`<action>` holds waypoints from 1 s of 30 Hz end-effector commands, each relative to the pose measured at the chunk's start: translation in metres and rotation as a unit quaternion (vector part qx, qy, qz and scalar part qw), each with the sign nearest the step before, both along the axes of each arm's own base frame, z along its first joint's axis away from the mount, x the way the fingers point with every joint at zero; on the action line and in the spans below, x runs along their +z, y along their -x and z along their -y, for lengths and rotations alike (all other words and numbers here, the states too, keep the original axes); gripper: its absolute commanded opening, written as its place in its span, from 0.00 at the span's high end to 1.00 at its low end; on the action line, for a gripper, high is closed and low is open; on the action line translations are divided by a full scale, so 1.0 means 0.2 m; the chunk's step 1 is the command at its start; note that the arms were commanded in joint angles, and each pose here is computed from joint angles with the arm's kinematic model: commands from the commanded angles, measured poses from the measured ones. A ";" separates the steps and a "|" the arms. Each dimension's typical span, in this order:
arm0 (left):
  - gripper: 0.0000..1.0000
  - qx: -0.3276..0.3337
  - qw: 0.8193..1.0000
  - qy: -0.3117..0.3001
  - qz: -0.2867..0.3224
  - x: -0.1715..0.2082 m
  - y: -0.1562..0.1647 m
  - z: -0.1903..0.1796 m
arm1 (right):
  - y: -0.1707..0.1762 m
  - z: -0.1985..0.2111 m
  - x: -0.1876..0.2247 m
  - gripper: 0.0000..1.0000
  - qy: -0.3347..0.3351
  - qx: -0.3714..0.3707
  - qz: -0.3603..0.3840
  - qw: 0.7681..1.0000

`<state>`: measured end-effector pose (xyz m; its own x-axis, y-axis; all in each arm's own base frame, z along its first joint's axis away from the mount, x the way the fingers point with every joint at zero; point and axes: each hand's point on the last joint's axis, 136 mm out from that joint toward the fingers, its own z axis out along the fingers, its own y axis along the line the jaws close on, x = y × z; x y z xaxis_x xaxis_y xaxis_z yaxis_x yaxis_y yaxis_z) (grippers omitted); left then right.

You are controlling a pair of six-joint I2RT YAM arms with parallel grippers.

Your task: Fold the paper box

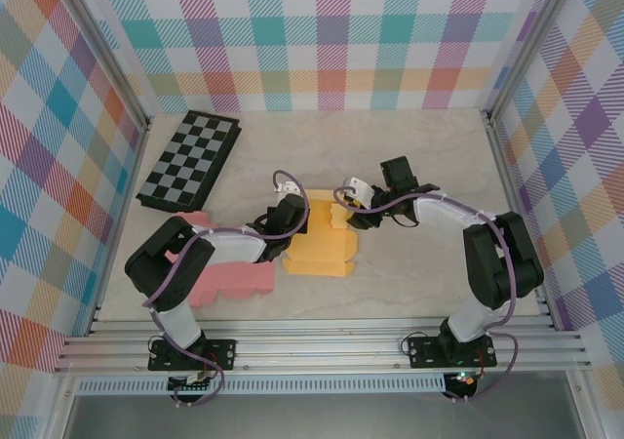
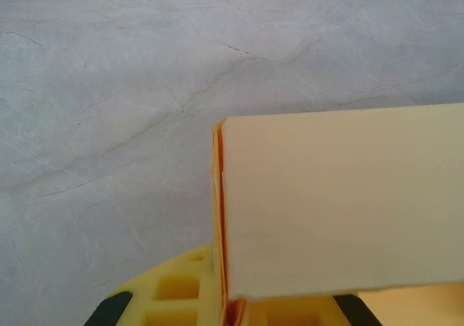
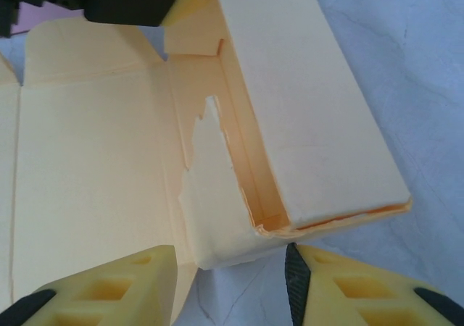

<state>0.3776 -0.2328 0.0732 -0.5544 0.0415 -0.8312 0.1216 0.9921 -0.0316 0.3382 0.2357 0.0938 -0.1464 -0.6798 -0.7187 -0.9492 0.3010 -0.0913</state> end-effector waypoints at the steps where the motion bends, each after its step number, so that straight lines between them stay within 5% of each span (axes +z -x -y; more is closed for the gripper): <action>1: 1.00 -0.006 1.000 -0.003 -0.014 -0.03 0.02 0.03 | -0.09 -0.02 0.05 0.55 -0.016 -0.041 0.028 0.999; 8: 1.00 -0.010 1.000 0.002 -0.017 -0.03 0.03 0.04 | -0.22 -0.01 0.04 0.54 -0.020 -0.126 0.031 0.991; 22: 1.00 0.000 0.999 0.025 -0.023 0.00 0.03 0.04 | -0.28 -0.05 0.03 0.55 -0.008 -0.170 0.046 0.984; 30: 1.00 0.052 0.997 0.033 -0.046 0.01 0.04 -0.01 | -0.41 0.10 0.00 0.60 0.068 -0.342 0.077 0.934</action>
<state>0.3773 -0.2327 0.0736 -0.5933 -0.0385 -0.8040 0.0582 0.9942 -0.0905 0.3973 0.2365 0.0862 -0.3782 -0.6173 -0.6899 -0.6926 0.6832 -0.2316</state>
